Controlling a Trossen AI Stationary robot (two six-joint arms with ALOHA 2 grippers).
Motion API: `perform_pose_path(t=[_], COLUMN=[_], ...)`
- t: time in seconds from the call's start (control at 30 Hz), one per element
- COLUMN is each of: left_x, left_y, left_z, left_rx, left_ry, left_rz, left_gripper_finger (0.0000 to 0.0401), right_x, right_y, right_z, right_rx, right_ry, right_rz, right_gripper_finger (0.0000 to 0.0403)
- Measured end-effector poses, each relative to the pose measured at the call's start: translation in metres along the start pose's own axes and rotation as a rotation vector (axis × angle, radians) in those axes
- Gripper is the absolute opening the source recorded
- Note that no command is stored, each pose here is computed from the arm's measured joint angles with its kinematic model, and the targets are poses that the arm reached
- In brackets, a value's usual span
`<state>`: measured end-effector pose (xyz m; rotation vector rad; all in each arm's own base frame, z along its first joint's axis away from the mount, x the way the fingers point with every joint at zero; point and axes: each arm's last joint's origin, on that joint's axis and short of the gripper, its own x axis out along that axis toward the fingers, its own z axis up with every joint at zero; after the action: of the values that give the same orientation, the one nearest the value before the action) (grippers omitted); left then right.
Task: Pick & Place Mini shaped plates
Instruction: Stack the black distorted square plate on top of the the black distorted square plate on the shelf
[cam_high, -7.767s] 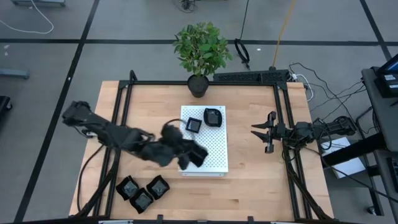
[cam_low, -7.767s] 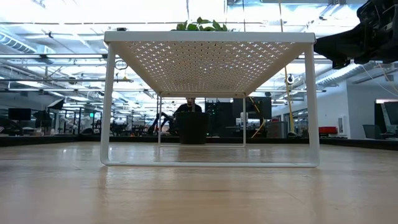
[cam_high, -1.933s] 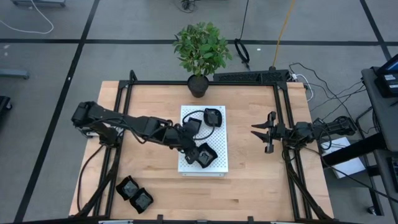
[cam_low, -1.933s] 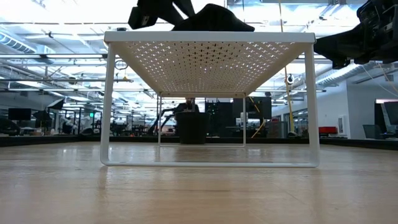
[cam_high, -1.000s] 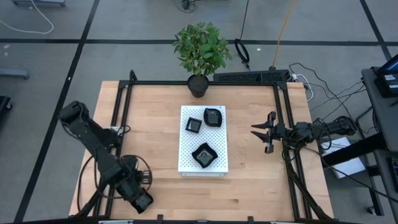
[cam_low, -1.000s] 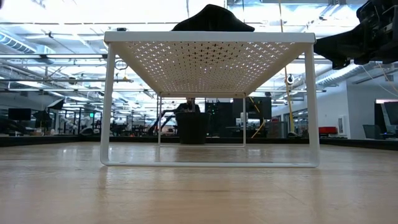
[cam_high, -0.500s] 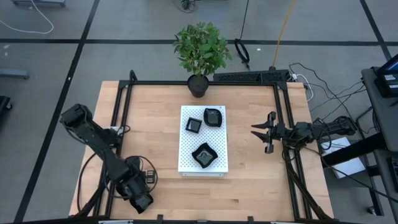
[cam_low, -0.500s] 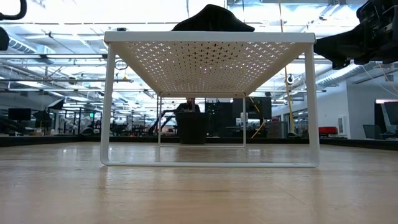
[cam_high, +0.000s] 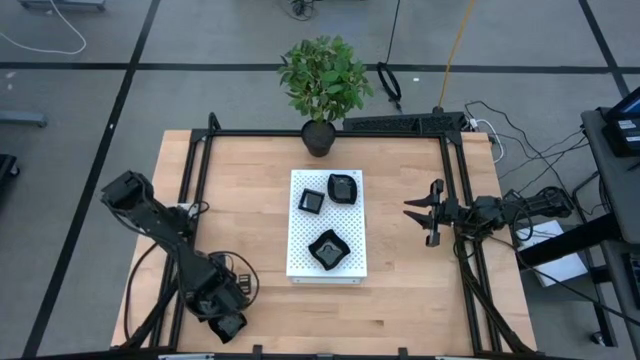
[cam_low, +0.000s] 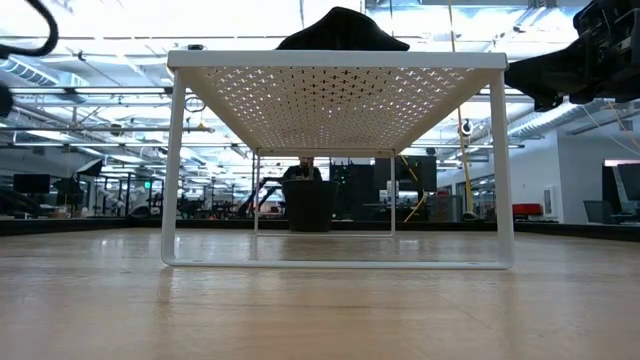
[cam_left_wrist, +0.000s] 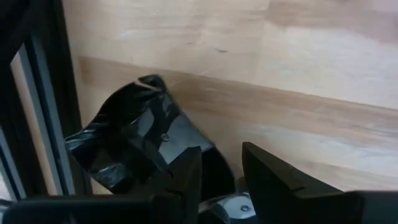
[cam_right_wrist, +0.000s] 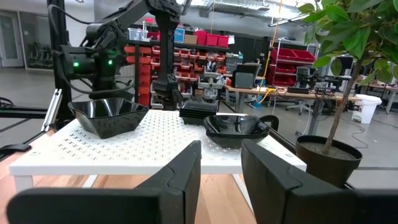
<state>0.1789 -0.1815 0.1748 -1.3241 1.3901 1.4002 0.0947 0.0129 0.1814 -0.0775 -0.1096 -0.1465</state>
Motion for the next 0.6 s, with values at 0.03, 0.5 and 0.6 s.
perform_pose_path(t=[0.03, 0.5, 0.6], left_x=[0.0025, 0.0083, 0.0092], left_y=[-0.001, -0.0049, -0.0052], left_z=[-0.0008, -0.0026, -0.0018], left_rx=[-0.001, 0.011, 0.015], left_ry=[-0.004, -0.027, -0.036], left_rz=[0.005, -0.018, -0.027], left_gripper_finger=[0.012, 0.0119, 0.0118], right_x=[0.0, 0.0, 0.0], right_y=[0.0, 0.0, 0.0], right_z=[0.0, 0.0, 0.0], right_rx=[0.0, 0.0, 0.0], right_ry=[0.0, 0.0, 0.0], right_rz=[0.0, 0.0, 0.0], right_gripper_finger=[0.0102, 0.0102, 0.0102])
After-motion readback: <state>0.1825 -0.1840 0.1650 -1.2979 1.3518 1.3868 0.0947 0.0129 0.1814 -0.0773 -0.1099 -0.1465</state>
